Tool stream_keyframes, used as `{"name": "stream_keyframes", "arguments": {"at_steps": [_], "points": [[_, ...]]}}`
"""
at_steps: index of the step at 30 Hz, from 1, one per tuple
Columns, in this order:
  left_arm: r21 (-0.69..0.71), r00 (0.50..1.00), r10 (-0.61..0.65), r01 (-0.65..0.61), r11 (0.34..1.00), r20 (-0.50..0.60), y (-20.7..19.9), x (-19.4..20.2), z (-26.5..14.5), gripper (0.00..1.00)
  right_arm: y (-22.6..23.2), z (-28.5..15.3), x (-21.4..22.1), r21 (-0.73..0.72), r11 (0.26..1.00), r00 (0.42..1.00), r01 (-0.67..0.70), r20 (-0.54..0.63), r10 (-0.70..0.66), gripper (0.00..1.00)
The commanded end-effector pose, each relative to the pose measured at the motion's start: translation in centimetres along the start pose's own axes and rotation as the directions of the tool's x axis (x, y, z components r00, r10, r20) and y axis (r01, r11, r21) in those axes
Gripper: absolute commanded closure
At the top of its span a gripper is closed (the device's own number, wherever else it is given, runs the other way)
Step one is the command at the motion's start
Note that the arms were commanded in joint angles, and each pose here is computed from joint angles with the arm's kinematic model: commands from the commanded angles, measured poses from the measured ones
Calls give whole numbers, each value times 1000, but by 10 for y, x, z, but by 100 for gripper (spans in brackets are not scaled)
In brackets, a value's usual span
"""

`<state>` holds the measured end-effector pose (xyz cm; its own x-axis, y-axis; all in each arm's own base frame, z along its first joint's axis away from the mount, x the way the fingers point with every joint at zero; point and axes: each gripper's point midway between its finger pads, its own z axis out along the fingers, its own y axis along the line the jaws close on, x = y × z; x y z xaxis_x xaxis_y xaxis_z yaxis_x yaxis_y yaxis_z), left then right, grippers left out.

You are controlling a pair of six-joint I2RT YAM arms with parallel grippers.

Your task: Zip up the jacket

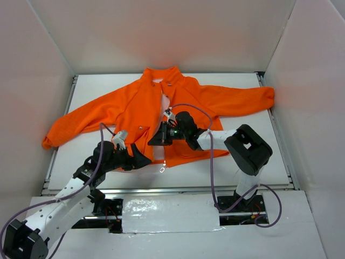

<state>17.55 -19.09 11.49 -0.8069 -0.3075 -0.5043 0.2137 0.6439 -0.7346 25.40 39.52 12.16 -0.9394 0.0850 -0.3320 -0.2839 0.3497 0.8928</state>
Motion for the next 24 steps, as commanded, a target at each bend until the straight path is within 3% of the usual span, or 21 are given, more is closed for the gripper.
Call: {"name": "stream_keyframes", "arguments": {"at_steps": [1, 12, 24], "points": [[75, 998, 21, -26, 997, 67, -23, -18, 6, 13, 22, -7, -3, -73, 996, 999, 48, 9, -47, 100], [-20, 996, 29, -28, 999, 88, -4, -24, 18, 24, 20, -6, 2, -77, 996, 998, 53, -11, -54, 100], [-8, 998, 20, -19, 1000, 67, 0, -20, 29, 25, 15, -4, 4, -74, 996, 999, 42, -22, -44, 100]]}}
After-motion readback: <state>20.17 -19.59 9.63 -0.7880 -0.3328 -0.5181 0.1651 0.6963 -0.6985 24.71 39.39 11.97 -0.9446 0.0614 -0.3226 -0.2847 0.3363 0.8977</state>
